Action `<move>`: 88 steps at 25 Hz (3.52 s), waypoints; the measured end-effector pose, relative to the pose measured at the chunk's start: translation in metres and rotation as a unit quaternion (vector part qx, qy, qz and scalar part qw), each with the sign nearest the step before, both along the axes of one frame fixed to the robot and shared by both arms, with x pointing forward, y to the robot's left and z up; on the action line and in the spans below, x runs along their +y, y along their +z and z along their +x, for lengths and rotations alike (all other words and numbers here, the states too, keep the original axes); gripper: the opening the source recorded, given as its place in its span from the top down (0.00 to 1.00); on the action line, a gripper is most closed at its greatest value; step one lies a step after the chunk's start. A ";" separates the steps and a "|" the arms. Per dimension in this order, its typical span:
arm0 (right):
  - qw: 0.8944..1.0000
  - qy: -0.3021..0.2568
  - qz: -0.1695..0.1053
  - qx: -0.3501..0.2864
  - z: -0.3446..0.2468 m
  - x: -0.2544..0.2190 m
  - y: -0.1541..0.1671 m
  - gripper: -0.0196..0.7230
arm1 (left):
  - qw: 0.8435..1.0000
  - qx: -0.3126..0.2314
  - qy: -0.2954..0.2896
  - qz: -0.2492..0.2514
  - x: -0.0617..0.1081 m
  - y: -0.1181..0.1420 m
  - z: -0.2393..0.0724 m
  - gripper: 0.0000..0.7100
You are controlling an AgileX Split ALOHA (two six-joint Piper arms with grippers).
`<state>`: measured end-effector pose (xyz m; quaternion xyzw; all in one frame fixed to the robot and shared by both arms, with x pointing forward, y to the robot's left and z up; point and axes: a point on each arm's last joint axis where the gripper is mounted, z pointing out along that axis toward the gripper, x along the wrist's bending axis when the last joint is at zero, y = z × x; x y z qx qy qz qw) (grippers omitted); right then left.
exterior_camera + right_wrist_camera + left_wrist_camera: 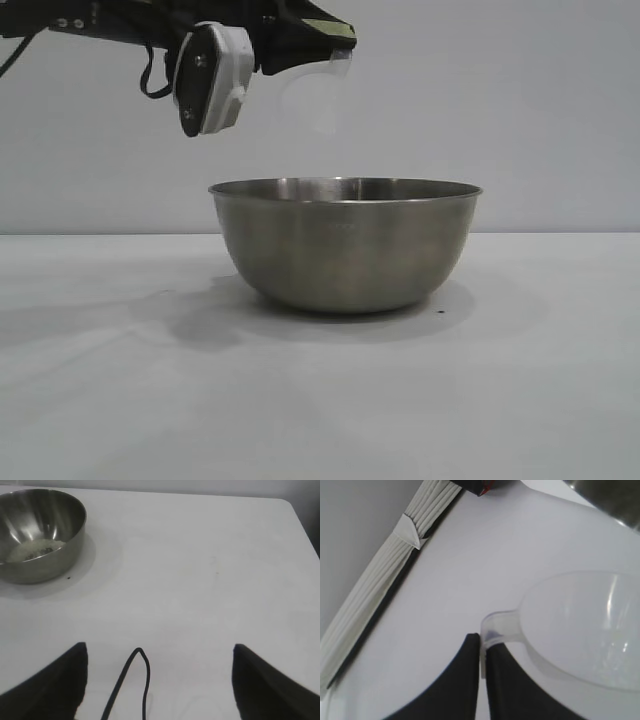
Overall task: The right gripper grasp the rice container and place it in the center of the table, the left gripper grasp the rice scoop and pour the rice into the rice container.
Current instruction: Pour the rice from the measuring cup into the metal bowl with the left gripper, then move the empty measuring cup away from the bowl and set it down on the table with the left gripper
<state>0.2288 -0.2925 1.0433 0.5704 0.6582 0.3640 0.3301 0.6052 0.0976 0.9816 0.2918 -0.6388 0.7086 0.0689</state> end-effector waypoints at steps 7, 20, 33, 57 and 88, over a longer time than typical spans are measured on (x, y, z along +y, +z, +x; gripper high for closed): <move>1.000 0.000 0.000 0.000 0.000 0.000 0.000 0.23 | 1.000 -0.017 -0.010 -0.001 -0.004 0.001 -0.003 1.00; 1.000 0.000 0.000 0.000 0.000 0.000 0.000 0.23 | 0.999 0.037 0.010 -0.038 -0.003 0.004 0.001 1.00; 1.000 0.000 0.000 0.000 0.000 0.000 0.000 0.23 | 0.897 0.353 0.056 -0.259 0.007 0.016 0.016 1.00; 1.000 0.000 0.001 0.000 0.000 0.000 0.000 0.23 | 0.347 0.543 0.170 -0.746 0.093 -0.037 0.017 1.00; 1.000 -0.009 -0.007 0.000 0.000 -0.002 0.000 0.23 | 0.156 0.588 0.239 -0.757 0.120 -0.141 -0.022 1.00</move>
